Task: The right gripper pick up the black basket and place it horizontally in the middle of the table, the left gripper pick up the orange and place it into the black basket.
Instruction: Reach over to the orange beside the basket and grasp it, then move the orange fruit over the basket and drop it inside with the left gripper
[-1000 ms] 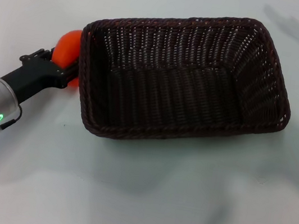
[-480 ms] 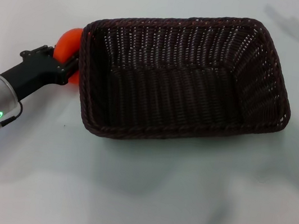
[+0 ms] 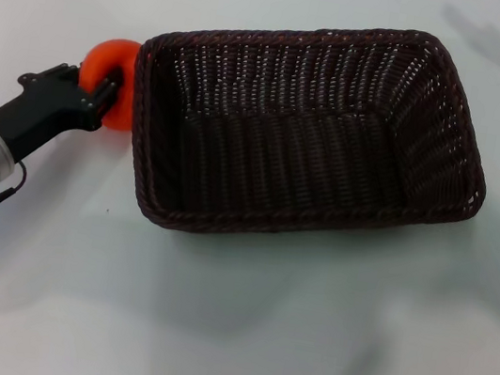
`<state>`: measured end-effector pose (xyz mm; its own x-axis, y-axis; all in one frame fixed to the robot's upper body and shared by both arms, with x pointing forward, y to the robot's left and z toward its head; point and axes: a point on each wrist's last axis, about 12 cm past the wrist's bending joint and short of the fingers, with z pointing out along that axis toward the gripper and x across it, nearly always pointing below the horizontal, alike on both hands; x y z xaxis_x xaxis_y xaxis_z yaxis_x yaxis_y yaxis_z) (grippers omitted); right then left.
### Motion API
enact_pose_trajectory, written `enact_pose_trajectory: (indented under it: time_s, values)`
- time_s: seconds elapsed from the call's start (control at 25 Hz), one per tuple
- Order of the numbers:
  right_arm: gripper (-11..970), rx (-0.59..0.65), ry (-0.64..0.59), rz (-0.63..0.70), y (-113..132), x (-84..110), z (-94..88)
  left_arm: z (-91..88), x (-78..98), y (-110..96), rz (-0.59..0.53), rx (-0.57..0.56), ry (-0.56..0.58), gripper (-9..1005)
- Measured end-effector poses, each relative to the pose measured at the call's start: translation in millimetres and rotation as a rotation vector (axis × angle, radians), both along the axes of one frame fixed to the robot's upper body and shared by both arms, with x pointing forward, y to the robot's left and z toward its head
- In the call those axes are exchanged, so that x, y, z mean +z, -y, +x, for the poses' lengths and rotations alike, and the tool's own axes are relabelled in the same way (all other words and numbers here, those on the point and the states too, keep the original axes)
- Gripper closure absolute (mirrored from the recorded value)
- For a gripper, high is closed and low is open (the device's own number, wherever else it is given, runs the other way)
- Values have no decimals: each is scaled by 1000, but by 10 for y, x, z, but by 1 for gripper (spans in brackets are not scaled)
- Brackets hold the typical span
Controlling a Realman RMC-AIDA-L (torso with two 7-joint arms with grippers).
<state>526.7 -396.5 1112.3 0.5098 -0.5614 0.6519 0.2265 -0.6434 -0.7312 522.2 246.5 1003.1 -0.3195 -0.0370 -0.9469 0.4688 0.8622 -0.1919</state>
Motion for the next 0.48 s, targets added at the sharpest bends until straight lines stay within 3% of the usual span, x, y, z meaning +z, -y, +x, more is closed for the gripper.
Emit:
enact_pose_trajectory:
  time_s: [0.48]
  values:
    - [140, -4, 10, 13, -19, 9, 16, -42, 104, -207, -72, 75, 70, 700]
